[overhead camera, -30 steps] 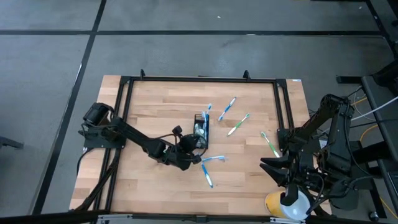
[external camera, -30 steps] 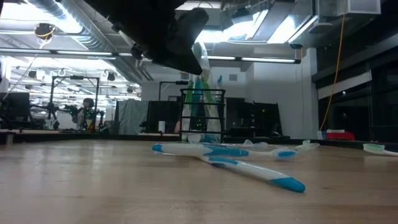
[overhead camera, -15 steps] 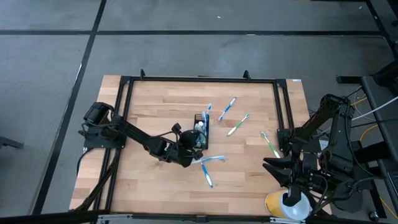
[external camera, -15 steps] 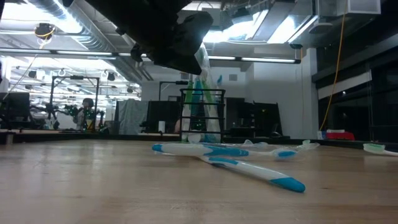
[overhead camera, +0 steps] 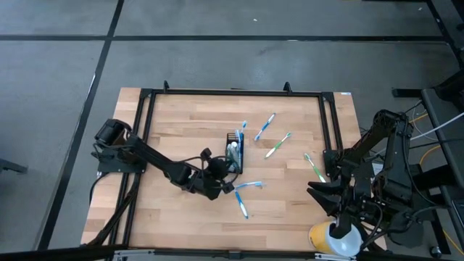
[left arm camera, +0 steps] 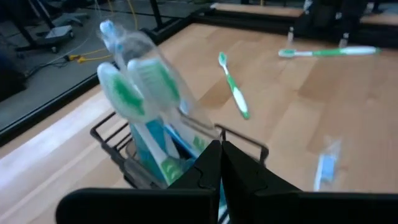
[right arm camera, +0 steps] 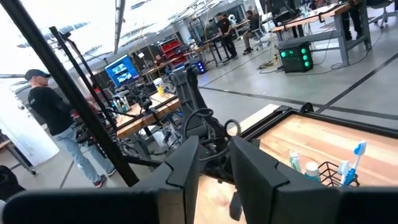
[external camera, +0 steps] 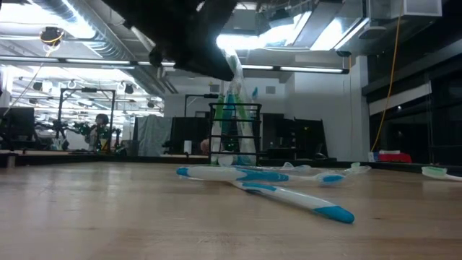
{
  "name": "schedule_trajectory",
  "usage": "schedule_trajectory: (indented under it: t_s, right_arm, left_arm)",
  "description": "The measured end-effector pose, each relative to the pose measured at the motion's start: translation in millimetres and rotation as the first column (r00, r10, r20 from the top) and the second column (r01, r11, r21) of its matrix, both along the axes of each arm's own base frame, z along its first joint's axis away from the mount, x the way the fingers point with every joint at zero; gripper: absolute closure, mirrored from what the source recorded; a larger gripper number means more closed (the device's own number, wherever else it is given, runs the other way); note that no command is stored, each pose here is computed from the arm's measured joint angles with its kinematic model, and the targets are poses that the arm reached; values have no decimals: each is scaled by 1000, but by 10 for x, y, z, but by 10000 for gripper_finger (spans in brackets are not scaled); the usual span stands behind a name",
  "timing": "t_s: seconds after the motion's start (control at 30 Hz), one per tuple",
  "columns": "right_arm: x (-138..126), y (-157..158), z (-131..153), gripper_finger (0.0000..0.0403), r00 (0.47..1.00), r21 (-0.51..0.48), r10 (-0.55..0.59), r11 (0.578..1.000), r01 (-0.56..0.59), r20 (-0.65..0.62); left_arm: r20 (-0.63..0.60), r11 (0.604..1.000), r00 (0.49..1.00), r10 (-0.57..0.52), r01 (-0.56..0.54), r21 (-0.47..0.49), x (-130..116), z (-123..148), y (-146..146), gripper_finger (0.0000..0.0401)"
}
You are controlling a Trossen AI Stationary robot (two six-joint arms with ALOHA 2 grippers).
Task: Pick & Place toothbrushing station
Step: Put the blue toothbrush into the black organizer
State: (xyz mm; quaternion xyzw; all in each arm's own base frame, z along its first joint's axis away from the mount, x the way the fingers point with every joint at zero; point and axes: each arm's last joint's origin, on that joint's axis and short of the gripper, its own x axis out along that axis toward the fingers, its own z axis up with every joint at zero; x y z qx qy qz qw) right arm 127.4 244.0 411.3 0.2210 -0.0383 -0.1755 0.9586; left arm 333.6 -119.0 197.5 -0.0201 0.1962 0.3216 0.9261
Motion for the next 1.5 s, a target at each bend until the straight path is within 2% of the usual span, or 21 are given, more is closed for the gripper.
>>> schedule_trajectory:
  t_s: [0.17,0.3,0.5,0.67,0.77,0.93,1.13,1.2,1.37,1.5]
  right_arm:
    - [2,4,13,307,1000,17,-1,1000,1,7]
    - [1,3,25,307,1000,25,-13,1000,12,13]
    - [1,3,25,307,1000,-15,-15,1000,15,-1]
    - [1,3,25,307,1000,-24,-15,1000,15,-5]
    - [1,3,25,307,1000,-27,-15,1000,15,-6]
    - [1,4,25,307,1000,-23,-13,1000,13,-5]
    - [-24,21,24,307,1000,-18,11,1000,-11,-6]
    - [-32,25,24,307,1000,-18,15,1000,-15,-6]
    - [-63,37,26,307,1000,-18,14,1000,-14,-3]
    - [-63,36,29,307,1000,-14,12,1000,-12,-1]
  left_arm:
    - [5,999,1000,-31,31,-35,-122,145,-54,396]
    - [-131,977,974,-186,169,-130,-261,167,-111,395]
    - [-248,893,866,-435,379,-245,-317,-7,-341,394]
    - [-127,793,805,-580,522,-316,-116,12,-308,378]
    - [-65,770,804,-592,539,-341,30,-1,-157,362]
    - [-152,770,797,-585,487,-412,123,-232,46,336]
    - [-256,763,752,-608,464,-450,92,-482,-26,319]
    - [-264,770,754,-602,459,-444,101,-528,-45,316]
    - [-302,816,782,-545,411,-407,99,-585,-23,317]
    - [-298,812,780,-550,416,-410,110,-564,-40,319]
